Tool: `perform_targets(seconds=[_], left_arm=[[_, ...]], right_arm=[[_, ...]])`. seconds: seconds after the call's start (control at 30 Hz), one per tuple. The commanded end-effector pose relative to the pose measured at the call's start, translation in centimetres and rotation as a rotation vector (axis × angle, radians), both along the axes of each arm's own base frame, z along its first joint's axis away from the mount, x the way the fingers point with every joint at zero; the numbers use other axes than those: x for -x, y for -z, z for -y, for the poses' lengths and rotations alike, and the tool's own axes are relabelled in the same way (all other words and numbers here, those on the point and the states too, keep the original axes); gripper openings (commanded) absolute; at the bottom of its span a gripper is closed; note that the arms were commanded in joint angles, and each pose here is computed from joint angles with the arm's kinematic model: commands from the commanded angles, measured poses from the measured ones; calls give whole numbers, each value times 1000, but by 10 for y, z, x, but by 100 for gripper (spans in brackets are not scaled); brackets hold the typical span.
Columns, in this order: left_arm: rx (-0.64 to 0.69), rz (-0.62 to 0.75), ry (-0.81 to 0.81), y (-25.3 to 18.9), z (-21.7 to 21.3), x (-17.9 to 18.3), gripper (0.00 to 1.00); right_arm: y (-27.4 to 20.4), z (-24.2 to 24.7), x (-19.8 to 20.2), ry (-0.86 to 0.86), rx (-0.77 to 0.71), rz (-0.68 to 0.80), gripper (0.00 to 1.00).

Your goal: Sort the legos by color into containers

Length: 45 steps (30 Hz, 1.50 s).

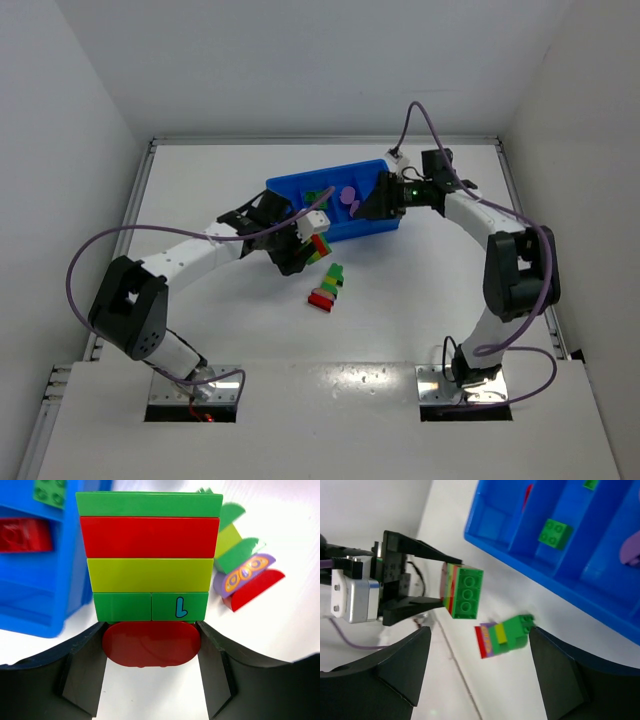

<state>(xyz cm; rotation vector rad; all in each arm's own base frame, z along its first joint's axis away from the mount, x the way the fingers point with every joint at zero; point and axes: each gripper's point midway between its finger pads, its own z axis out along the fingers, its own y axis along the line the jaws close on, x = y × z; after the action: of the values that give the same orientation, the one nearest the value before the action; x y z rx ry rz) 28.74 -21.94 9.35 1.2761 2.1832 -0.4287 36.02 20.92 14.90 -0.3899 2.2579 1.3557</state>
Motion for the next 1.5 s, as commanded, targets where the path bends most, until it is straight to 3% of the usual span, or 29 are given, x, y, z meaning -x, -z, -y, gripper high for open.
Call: perform_targets(seconds=[0.0, 0.17, 0.53, 0.73, 0.97, 1.23, 1.47], left_arm=[[94, 124, -13, -46, 17, -23, 0], [126, 174, -16, -65, 29, -28, 0], [175, 224, 0, -91, 54, -31, 0], [181, 230, 9, -95, 59, -31, 0], [176, 234, 3, -93, 60, -34, 0], [128, 204, -4, -69, 46, -22, 0], [92, 203, -5, -57, 34, -14, 0]], right_arm=[[-30, -17, -3, -65, -143, 12, 79], [-38, -27, -2, -116, -210, -22, 75], [-32, -47, 4, -162, -204, -29, 73], [-31, -55, 7, -181, -203, -33, 67], [-32, -59, 7, -199, -210, -25, 43], [-41, -44, -3, -158, -216, 1, 7], [-49, -28, -12, -116, -218, 26, 0]])
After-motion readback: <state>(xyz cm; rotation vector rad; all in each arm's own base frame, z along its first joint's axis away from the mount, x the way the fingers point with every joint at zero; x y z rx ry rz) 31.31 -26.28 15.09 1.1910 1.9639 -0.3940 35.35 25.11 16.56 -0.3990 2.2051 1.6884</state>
